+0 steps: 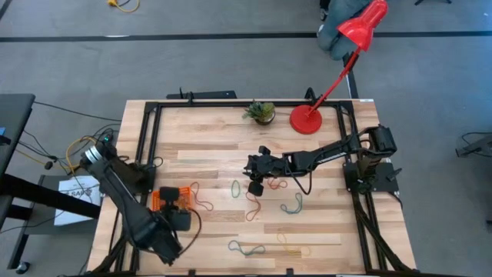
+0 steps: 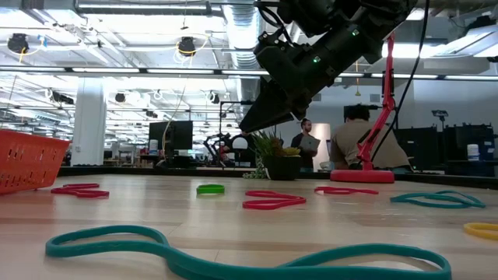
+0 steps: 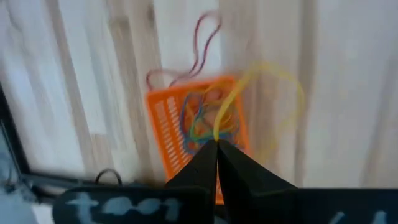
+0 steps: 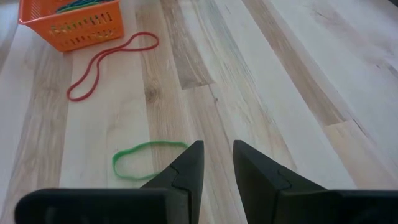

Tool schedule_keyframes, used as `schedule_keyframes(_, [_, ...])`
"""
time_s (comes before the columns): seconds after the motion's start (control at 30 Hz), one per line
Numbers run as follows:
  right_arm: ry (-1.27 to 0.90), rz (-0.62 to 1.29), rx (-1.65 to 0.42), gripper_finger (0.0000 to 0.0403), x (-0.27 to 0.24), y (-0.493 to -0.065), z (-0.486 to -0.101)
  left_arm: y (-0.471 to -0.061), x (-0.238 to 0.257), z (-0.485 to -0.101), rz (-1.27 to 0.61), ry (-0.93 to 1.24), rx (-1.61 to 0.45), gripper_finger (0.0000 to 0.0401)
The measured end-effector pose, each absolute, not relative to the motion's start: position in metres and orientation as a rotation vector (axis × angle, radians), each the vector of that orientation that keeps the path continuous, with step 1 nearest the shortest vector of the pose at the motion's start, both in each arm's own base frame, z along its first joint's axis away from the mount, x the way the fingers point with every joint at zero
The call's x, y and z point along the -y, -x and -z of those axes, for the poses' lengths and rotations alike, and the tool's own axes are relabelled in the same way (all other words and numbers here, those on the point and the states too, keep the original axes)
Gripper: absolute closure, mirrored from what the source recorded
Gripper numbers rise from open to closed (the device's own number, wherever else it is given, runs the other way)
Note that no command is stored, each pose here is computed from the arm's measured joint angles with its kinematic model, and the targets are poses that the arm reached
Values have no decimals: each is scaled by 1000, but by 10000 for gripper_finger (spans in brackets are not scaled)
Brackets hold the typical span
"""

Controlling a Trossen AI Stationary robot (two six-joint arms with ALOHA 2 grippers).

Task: Pick and place rubber bands into bin
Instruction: Put the yellow rubber band into the orange basket

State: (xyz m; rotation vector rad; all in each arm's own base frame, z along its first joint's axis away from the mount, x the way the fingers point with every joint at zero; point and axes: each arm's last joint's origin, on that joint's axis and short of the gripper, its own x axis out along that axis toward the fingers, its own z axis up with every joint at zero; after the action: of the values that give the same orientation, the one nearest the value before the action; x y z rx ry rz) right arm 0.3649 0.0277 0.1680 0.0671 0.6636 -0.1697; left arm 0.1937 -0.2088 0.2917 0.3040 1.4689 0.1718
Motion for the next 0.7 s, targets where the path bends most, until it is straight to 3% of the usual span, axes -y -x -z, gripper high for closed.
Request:
schedule_keyframes(0.23, [-67, 170, -662, 324, -28, -365, -168, -165, 178, -252, -305, -319, -1610, 401])
schedule_keyframes(0.47, [-67, 170, -662, 324, -28, -365, -168, -154, 163, -214, -380, -259, -1576, 400])
schedule_keyframes(0.7, [-68, 170, -662, 324, -28, -365, -168, -153, 159, -198, -413, -244, -1533, 361])
